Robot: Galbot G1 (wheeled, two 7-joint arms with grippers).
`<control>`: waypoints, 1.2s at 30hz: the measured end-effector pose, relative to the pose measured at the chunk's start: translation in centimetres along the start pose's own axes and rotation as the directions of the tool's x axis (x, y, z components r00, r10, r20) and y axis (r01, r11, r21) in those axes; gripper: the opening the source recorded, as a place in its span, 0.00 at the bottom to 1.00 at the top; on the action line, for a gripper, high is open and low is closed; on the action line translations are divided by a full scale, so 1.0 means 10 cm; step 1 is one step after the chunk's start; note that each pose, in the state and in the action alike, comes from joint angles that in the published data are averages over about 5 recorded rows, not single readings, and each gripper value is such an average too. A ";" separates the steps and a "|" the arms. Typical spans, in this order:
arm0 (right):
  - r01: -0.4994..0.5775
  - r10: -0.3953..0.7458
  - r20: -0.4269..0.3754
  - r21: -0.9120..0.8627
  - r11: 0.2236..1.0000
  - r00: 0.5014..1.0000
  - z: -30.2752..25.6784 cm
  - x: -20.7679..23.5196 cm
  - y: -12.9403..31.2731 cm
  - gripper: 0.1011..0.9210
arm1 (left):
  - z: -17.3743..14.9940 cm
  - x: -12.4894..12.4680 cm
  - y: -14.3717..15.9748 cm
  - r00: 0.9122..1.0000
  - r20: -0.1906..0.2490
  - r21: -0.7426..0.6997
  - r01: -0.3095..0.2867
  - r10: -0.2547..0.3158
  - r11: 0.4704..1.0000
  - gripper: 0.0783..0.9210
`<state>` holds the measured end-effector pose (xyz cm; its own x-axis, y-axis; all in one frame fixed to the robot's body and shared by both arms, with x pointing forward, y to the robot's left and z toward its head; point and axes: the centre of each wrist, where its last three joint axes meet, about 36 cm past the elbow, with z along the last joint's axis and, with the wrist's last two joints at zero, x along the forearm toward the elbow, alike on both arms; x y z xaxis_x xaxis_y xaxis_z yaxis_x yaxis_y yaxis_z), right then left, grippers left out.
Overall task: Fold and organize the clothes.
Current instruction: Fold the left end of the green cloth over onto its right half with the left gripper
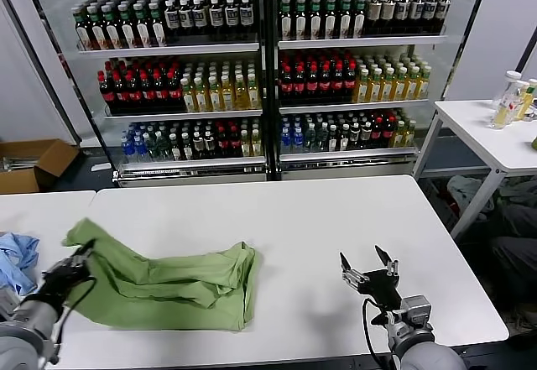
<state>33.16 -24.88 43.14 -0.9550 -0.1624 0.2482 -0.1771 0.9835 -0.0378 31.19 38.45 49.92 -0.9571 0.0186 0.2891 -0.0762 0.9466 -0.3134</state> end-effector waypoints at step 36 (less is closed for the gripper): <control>0.008 -0.008 0.017 0.000 1.000 1.000 0.03 -0.09 0.00 0.88 | 1.10 -0.44 -1.08 0.903 -0.165 0.238 -0.354 0.397 0.904 0.54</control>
<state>33.93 -24.80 42.61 -0.9575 -0.1714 0.2322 -0.1846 0.9822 -0.0360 33.12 24.57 42.10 -0.8485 0.4455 0.2857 0.2036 0.7730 -0.6008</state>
